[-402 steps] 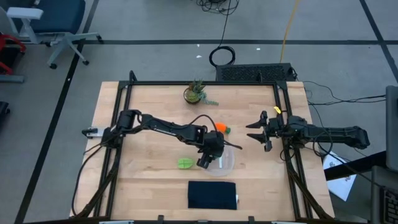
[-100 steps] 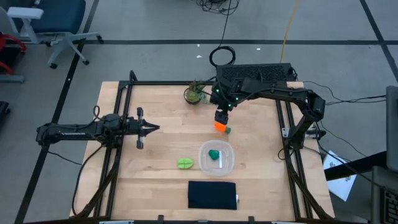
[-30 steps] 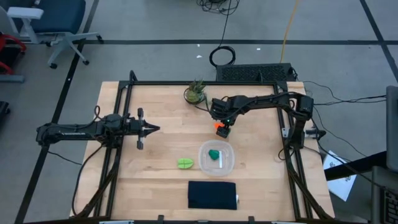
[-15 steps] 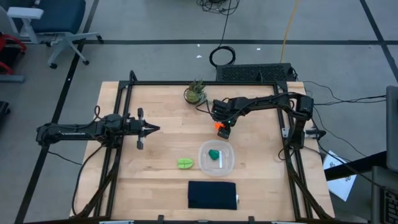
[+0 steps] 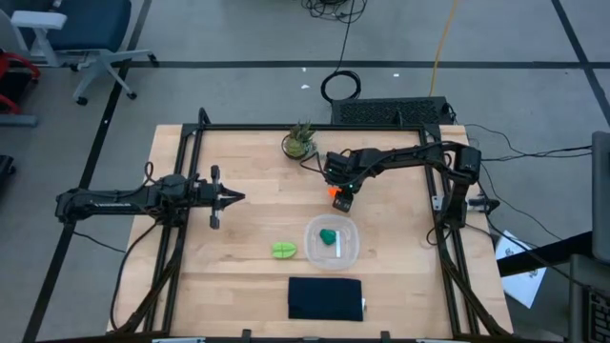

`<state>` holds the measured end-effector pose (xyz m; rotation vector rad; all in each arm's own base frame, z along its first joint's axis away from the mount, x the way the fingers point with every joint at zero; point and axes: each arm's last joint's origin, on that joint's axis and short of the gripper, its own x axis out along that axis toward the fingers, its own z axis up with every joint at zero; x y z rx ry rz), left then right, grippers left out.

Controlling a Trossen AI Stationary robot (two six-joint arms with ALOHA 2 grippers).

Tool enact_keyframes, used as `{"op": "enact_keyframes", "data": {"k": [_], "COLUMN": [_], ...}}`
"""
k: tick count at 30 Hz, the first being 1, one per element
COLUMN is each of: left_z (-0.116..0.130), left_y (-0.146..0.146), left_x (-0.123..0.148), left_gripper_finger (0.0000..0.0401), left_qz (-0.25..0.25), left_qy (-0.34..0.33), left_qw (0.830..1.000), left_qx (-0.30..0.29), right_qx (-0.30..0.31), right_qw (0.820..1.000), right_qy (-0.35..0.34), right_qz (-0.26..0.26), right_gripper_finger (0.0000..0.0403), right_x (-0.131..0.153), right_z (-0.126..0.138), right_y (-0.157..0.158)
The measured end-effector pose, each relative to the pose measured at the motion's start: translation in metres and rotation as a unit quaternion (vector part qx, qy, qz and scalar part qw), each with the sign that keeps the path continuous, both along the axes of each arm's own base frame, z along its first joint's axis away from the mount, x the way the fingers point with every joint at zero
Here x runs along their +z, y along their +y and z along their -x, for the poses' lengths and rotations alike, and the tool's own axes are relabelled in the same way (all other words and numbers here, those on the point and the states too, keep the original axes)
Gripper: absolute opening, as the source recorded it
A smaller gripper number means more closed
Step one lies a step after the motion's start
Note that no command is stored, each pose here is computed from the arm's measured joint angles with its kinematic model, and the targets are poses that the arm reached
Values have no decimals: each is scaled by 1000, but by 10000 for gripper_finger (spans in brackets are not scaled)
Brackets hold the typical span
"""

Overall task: Pick and placing Produce into tupperware
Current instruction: Put the orange carrot into the transparent container

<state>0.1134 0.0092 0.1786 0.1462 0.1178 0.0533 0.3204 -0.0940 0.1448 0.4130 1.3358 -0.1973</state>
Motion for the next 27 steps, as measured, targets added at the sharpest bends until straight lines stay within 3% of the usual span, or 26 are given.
{"op": "enact_keyframes", "data": {"k": [6, 27], "left_z": [0, 0], "left_y": [0, 0], "left_x": [0, -2], "left_gripper_finger": [26, 26], "left_qz": [0, 3], "left_qy": [0, 9], "left_qw": [1000, 1000], "left_qx": [0, 0], "right_qx": [0, 32], "right_qw": [1000, 998], "right_qy": [-2, -43], "right_qz": [0, 20], "right_gripper_finger": [152, 155], "right_x": [7, 103], "right_z": [-2, -34], "right_y": [-1, -8]}}
